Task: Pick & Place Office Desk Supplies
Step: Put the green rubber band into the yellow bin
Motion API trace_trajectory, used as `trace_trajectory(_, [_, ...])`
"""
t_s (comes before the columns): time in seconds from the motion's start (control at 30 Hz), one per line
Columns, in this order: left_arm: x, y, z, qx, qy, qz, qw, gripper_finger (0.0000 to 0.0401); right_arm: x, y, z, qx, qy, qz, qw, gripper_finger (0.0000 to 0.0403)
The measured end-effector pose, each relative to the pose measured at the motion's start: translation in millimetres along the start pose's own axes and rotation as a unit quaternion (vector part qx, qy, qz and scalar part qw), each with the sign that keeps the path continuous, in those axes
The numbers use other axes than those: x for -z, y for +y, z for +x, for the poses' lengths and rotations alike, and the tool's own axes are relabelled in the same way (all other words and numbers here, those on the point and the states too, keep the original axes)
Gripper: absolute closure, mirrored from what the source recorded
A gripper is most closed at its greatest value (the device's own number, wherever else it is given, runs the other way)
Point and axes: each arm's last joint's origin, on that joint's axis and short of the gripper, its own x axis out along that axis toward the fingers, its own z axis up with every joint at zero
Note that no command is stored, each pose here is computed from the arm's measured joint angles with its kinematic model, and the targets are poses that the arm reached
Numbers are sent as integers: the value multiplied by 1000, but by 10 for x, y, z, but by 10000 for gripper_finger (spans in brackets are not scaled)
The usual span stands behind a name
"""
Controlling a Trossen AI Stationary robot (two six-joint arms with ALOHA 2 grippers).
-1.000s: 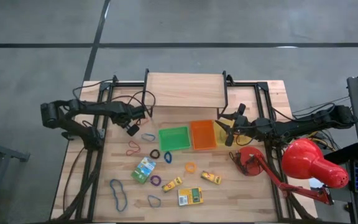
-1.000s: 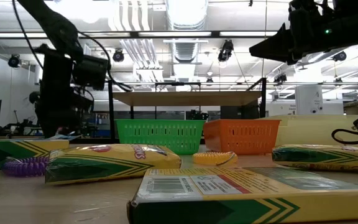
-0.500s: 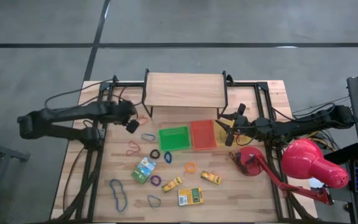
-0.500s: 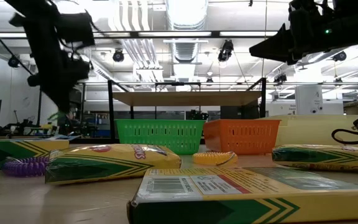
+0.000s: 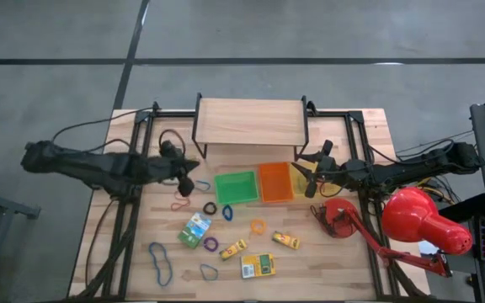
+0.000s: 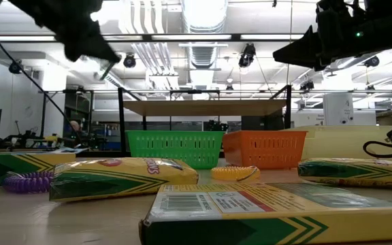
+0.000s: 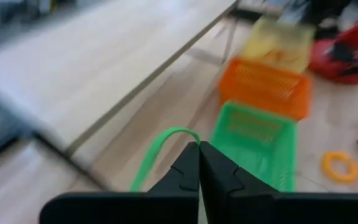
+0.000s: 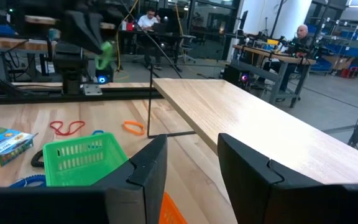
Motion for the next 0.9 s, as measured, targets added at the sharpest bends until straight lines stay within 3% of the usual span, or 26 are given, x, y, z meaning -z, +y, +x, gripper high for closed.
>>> trace_trajectory(0.23, [20,-312,124,40,-94,38,994,399,0,0,0,0,0,0,1000,275])
trace_trajectory(0.37, [65,-412,270,74,-123,41,989,399,0,0,0,0,0,0,1000,278])
trace_trajectory(0.6, [113,-613,558,109,-153,98,977,399,1,0,0,0,0,0,1000,271])
trace_trajectory(0.9, [209,-604,1098,172,-175,83,966,399,1,0,0,0,0,0,1000,273])
